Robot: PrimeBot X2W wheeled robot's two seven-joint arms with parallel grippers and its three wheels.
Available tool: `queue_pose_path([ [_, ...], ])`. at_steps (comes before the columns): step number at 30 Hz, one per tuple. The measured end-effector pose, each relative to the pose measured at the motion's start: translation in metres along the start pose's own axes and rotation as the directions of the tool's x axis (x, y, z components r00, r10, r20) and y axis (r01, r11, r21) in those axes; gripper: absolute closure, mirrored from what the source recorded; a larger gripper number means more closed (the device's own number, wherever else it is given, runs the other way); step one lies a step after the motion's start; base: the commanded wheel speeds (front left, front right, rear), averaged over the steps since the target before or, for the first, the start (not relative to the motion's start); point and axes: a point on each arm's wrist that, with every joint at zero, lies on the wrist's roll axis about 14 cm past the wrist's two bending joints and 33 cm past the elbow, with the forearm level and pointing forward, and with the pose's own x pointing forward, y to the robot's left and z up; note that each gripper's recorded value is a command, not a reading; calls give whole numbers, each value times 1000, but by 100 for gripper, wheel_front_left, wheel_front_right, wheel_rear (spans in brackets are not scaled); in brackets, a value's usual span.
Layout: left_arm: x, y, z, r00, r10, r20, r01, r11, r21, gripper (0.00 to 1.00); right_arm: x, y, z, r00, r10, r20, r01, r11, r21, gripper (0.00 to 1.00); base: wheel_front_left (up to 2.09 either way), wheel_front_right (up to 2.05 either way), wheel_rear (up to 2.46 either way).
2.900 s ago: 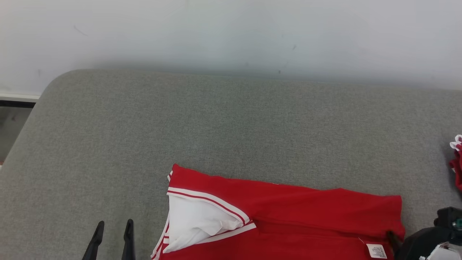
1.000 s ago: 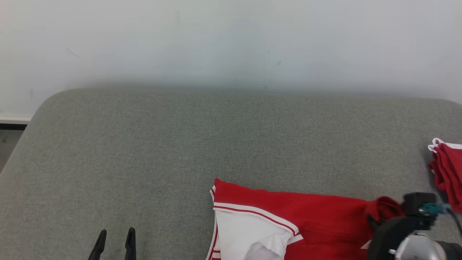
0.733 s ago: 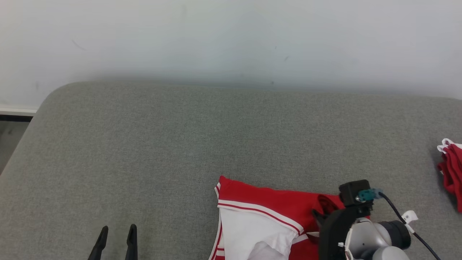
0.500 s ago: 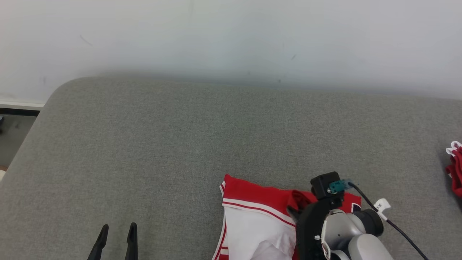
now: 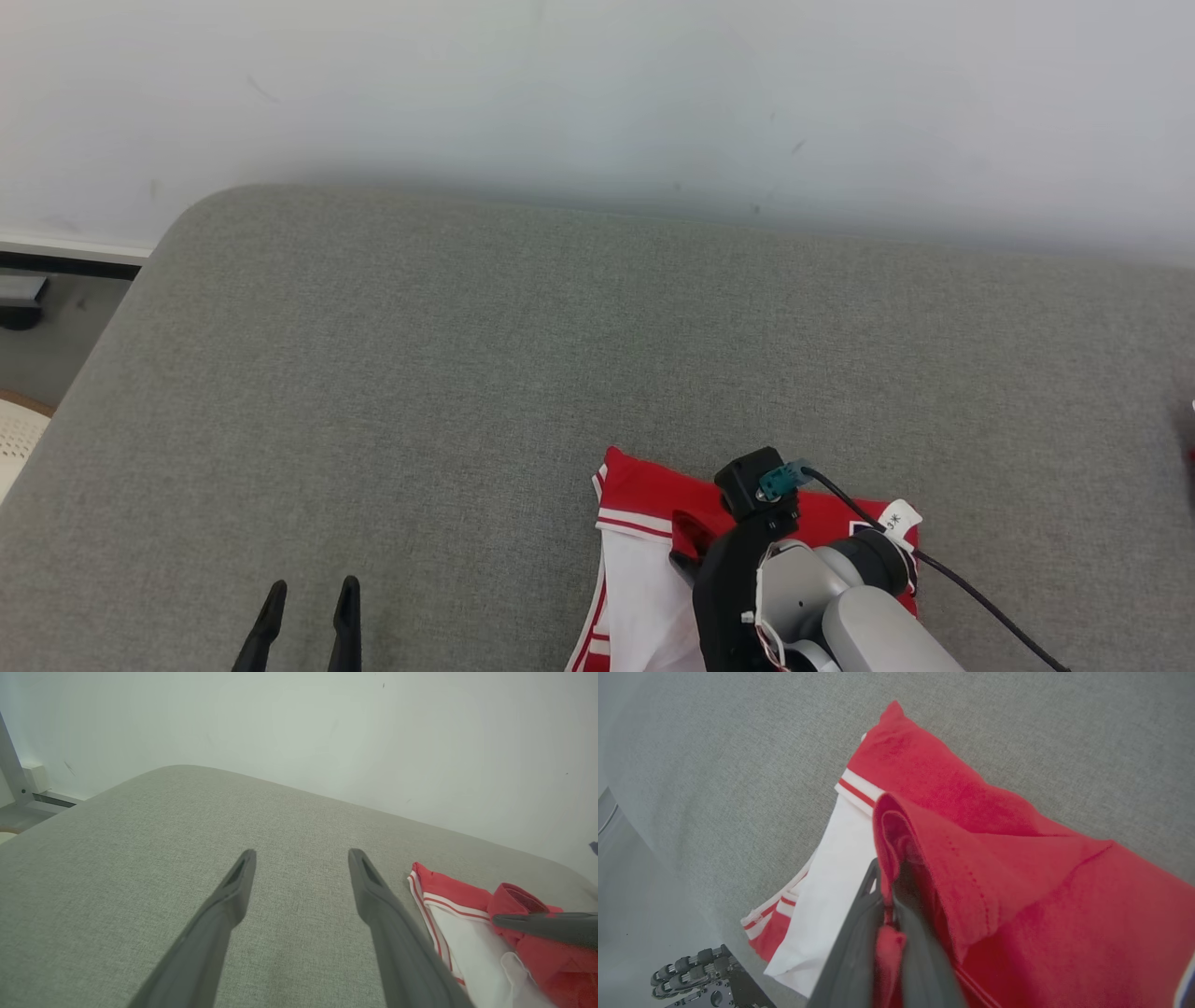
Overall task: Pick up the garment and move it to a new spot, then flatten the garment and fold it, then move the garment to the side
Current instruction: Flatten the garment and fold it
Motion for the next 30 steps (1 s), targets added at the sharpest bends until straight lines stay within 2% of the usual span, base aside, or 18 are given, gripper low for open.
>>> queue_pose_path([
  [18, -5, 0, 0, 1000, 5, 2, -5, 1000, -6, 0, 16, 19, -7, 997, 72, -25, -73, 997, -8, 98, 0, 0, 0],
  [19, -5, 0, 0, 1000, 2, 4, -2, 1000, -7, 0, 16, 21, -5, 997, 79, -14, -79, 997, 1, 6, 0, 0, 0],
  [20, -6, 0, 1, 1000, 1, 6, -1, 1000, -7, 0, 15, 24, -3, 996, 90, -3, -90, 996, 8, 0, 0, 0, 0],
  [22, -9, 0, 2, 1000, 2, 9, -2, 1000, -7, 0, 13, 33, 2, 992, 121, 17, -121, 992, 20, 0, 0, 0, 0],
  [30, -10, -1, 5, 1000, -5, 23, 5, 1000, -6, 0, 2, 27, 37, 984, 98, 150, -101, 995, 13, 0, 0, 0, 0],
])
